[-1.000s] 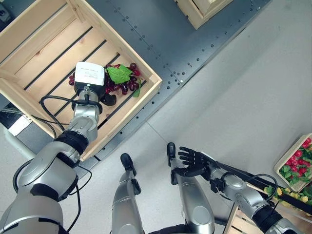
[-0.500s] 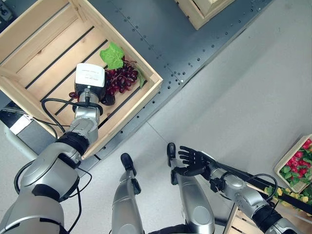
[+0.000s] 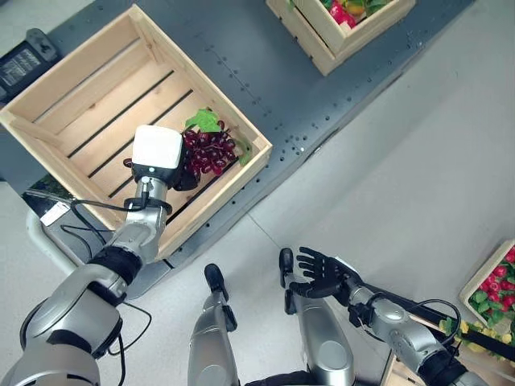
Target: Pick up the fruits from the basket on one side to the basket on the other side
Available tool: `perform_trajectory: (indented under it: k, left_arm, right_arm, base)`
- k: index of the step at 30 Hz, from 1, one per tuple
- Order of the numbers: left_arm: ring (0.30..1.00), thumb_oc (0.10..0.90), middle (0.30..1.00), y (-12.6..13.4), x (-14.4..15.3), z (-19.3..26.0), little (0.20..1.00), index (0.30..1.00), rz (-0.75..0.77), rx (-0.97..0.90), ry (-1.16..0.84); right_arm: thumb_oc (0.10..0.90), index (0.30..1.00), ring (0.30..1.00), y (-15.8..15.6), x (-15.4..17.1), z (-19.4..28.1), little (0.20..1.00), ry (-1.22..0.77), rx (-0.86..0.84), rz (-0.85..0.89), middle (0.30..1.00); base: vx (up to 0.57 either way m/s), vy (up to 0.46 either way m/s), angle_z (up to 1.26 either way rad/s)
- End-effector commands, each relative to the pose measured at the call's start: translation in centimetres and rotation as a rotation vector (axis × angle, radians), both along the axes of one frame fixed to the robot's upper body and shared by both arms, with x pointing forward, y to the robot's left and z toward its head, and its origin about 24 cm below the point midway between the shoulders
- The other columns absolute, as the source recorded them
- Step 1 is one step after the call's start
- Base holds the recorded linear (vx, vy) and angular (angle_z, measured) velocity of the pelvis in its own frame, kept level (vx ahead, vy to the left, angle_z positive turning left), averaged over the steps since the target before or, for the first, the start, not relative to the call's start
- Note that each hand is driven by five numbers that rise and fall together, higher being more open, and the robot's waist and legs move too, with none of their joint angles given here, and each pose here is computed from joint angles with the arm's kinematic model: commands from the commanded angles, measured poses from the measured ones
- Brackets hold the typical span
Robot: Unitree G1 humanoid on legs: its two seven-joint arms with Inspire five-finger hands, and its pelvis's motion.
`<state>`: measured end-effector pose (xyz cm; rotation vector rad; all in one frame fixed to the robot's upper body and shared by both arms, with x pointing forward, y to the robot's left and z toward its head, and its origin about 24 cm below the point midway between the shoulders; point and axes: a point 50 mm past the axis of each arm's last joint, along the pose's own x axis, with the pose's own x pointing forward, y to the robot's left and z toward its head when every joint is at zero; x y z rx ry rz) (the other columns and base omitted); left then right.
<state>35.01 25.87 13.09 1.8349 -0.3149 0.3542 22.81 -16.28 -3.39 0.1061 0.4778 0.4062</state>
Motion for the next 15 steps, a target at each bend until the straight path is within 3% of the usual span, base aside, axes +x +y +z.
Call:
perform_trajectory:
  k: [1,8,15]
  left_arm:
    - [0.300,0.400,0.300,0.1,-0.3,7.6,0.300,0.300,-0.087,0.032,-0.381]
    - [0.300,0.400,0.300,0.1,-3.1,5.8,0.300,0.300,-0.171,-0.062,-0.436]
    - [0.300,0.400,0.300,-1.1,-5.7,3.7,0.300,0.300,-0.262,-0.078,-0.365]
  right_arm:
    - [0.800,0.900,0.900,-0.7,0.7,3.0,0.900,-0.169,0.094,-0.066,0.900]
    - [0.800,0.900,0.900,-1.4,0.1,4.1,0.900,-0.253,0.142,-0.128,0.900]
    - [0.800,0.900,0.900,-2.8,0.8,9.2,0.900,-0.521,0.138,-0.191,0.900]
  base:
    - [0.02,-0.027,0.13]
    - [0.03,-0.019,0.10]
    - [0.04,-0.036,0.18]
